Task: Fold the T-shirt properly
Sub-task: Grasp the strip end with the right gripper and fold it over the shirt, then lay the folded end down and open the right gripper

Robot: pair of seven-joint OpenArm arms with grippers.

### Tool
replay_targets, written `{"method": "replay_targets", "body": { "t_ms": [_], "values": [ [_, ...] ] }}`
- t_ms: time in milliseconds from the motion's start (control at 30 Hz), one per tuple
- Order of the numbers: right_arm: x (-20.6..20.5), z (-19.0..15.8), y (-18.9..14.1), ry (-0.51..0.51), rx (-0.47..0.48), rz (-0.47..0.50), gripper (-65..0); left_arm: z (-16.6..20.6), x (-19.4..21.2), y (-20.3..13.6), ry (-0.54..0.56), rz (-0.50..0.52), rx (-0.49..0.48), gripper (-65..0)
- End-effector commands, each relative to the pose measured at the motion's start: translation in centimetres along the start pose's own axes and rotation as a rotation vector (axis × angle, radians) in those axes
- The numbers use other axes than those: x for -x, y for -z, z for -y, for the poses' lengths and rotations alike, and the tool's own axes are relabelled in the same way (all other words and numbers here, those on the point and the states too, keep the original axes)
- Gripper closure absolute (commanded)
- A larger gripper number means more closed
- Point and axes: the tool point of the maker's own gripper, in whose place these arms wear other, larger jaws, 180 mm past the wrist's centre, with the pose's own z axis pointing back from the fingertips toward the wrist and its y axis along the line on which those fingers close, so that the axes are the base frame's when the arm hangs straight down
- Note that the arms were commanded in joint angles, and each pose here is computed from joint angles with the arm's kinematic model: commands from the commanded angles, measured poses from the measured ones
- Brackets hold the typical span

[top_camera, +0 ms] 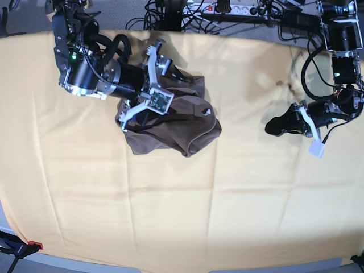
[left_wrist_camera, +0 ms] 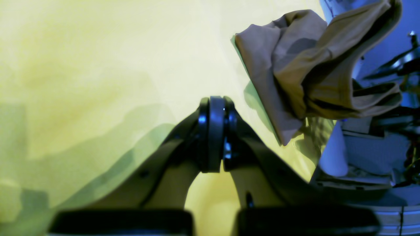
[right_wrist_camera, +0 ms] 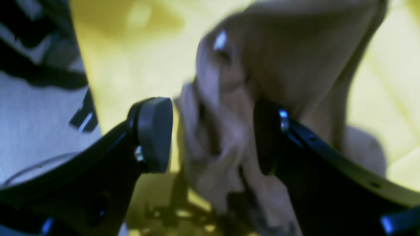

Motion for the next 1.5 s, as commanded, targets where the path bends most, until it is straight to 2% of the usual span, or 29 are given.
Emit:
{"method": "replay_targets", "body": {
  "t_ms": [0, 133, 167, 200, 333, 367, 467, 600, 800, 900, 1033, 1100, 1333, 1467],
  "values": [
    [-0.9, 0.0, -0.3, -0.014, 0.004, 0.033, -40.5, 0.4, -1.9, -0.7, 0.04, 0.047, 0.007, 0.0],
    [0.4, 0.2, -0.3, -0.02, 0.035, -0.01, -39.9, 0.4, -2.3, -0.7, 0.04, 0.067, 0.009, 0.0],
    [0.4, 0.4, -0.3, -0.027, 0.049, -0.009, -37.2, 0.4, -2.3, -0.7, 0.04, 0.069, 0.008, 0.0],
    [0.2, 0.6, -0.4, -0.033, 0.06, -0.001, -32.2, 0.4, -2.4, -0.7, 0.04, 0.072, 0.009, 0.0],
    [-1.5, 0.7, -0.4, -0.038, 0.066, 0.092, -0.9, 0.4, -2.4, -0.7, 0.04, 0.075, 0.009, 0.0],
    [-2.1, 0.6, -0.4, -0.037, 0.066, 0.125, 0.0, 0.4, -2.4, -0.7, 0.04, 0.075, 0.009, 0.0],
    [-4.2, 0.4, -0.3, -0.02, 0.063, 0.222, 0.0, 0.4, -2.4, -0.7, 0.04, 0.075, 0.009, 0.0],
    [-5.6, 0.0, 0.4, 0.021, 0.053, 0.274, 0.0, 0.4, -2.4, -0.7, 0.04, 0.075, 0.009, 0.0],
    [-5.6, -2.4, 3.3, 0.076, -0.055, 0.269, 0.0, 0.4, -2.5, -0.7, 0.04, 0.078, 0.009, 0.0],
    [-5.3, -3.7, 4.6, 0.072, -0.11, 0.249, 0.0, 0.4, -2.5, -0.7, 0.04, 0.079, 0.009, 0.0],
    [-6.5, -4.3, 5.0, 0.029, -0.144, 0.268, -22.0, 0.4, -2.5, -0.7, 0.04, 0.079, 0.009, 0.0],
    [-7.2, -4.6, 5.1, 0.004, -0.157, 0.283, -29.7, 0.4, -2.5, -0.7, 0.04, 0.078, 0.009, 0.0],
    [-9.3, -4.4, 4.9, -0.081, -0.163, 0.314, -30.6, 0.4, -2.5, -0.7, 0.04, 0.078, 0.008, 0.0],
    [-10.0, -1.5, 3.8, -0.129, -0.052, 0.31, -30.0, 0.4, -2.5, -0.7, 0.04, 0.077, 0.008, 0.0]
  ]
}}
